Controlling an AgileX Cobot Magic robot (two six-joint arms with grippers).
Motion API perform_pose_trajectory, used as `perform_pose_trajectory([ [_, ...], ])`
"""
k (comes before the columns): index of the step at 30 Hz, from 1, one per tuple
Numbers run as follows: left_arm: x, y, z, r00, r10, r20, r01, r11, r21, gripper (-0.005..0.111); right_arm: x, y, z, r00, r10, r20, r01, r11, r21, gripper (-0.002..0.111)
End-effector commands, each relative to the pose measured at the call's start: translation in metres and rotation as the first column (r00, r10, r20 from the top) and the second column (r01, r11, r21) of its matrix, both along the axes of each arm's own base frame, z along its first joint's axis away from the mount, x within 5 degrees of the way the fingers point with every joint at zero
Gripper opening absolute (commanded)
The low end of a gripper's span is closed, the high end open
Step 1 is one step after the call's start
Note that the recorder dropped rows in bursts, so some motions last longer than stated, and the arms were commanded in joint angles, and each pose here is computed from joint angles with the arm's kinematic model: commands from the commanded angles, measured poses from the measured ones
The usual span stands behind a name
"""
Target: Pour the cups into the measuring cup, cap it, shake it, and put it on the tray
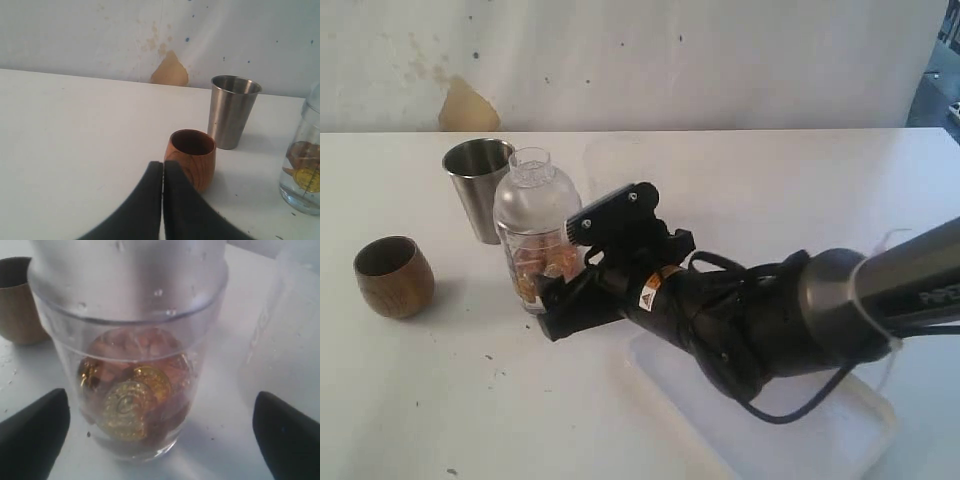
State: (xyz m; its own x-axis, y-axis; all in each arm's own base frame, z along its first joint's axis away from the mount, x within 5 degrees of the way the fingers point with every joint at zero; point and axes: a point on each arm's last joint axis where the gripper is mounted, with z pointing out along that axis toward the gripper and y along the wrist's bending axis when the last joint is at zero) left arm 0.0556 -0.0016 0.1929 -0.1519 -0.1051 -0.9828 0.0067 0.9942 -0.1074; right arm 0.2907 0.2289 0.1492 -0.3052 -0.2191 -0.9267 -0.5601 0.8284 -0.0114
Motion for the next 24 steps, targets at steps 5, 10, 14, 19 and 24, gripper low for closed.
perform_pose_trajectory([
  [5, 0.000, 0.000, -0.001, 1.000, 0.001, 0.004, -0.001, 1.000, -0.004, 0.001, 0.012, 0.009, -0.017, 0.986, -0.019, 0.166, 0.003, 0.995, 0.100, 0.091],
  [10, 0.000, 0.000, -0.001, 1.000, 0.001, 0.004, -0.001, 1.000, -0.004, 0.001, 0.020, 0.020, -0.028, 0.987, 0.030, 0.156, -0.044, 0.995, 0.089, 0.091],
  [14, 0.000, 0.000, -0.001, 1.000, 0.001, 0.004, -0.001, 1.000, -0.004, 0.001, 0.022, 0.031, -0.028, 0.979, 0.103, 0.173, -0.121, 0.988, 0.096, 0.091],
  [19, 0.000, 0.000, -0.001, 1.000, 0.001, 0.004, -0.001, 1.000, -0.004, 0.001, 0.028, 0.039, -0.025, 0.971, 0.128, 0.204, -0.152, 0.983, 0.104, 0.091],
  [24, 0.000, 0.000, -0.001, 1.000, 0.001, 0.004, -0.001, 1.000, -0.004, 0.001, 0.035, 0.045, -0.028, 0.968, 0.127, 0.215, -0.153, 0.982, 0.108, 0.091],
])
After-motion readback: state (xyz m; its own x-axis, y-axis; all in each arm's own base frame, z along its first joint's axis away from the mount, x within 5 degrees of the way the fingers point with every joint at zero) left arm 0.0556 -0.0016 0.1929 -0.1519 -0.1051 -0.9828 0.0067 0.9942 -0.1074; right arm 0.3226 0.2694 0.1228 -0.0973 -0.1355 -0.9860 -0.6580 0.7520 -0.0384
